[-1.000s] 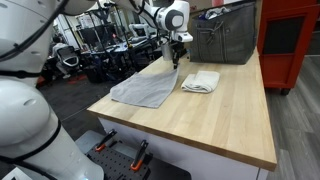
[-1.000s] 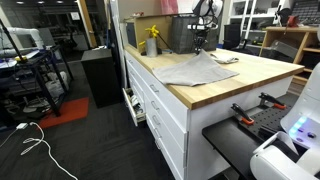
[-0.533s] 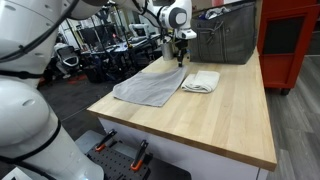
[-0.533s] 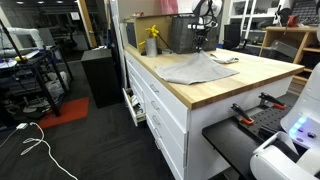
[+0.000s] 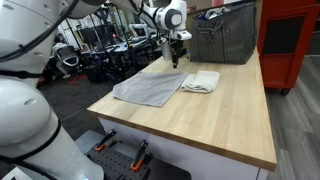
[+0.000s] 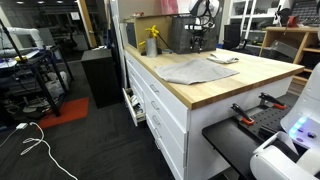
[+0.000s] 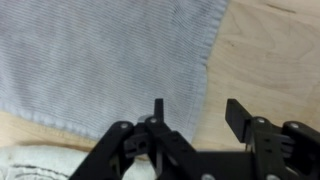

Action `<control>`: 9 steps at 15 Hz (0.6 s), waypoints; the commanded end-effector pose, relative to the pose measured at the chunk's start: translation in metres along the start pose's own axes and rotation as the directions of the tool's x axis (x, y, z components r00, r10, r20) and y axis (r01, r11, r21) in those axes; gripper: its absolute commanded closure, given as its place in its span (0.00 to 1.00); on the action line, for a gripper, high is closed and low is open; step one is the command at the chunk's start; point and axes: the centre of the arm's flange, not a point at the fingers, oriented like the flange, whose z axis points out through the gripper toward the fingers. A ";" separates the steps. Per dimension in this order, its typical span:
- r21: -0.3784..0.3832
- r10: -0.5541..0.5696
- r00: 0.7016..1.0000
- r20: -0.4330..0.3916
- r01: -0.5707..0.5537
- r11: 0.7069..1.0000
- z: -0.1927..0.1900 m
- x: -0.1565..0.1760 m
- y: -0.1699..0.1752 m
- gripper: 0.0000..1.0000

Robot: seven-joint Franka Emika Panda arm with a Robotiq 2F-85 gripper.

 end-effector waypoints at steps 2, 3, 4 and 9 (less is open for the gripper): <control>-0.029 -0.096 0.988 0.124 0.100 0.995 0.023 -0.058 0.034 0.00; -0.038 -0.113 0.981 0.155 0.120 0.992 0.030 -0.070 0.040 0.00; -0.046 -0.126 0.975 0.184 0.137 0.990 0.038 -0.081 0.046 0.00; -0.082 -0.180 0.940 0.289 0.212 0.974 0.072 -0.113 0.072 0.35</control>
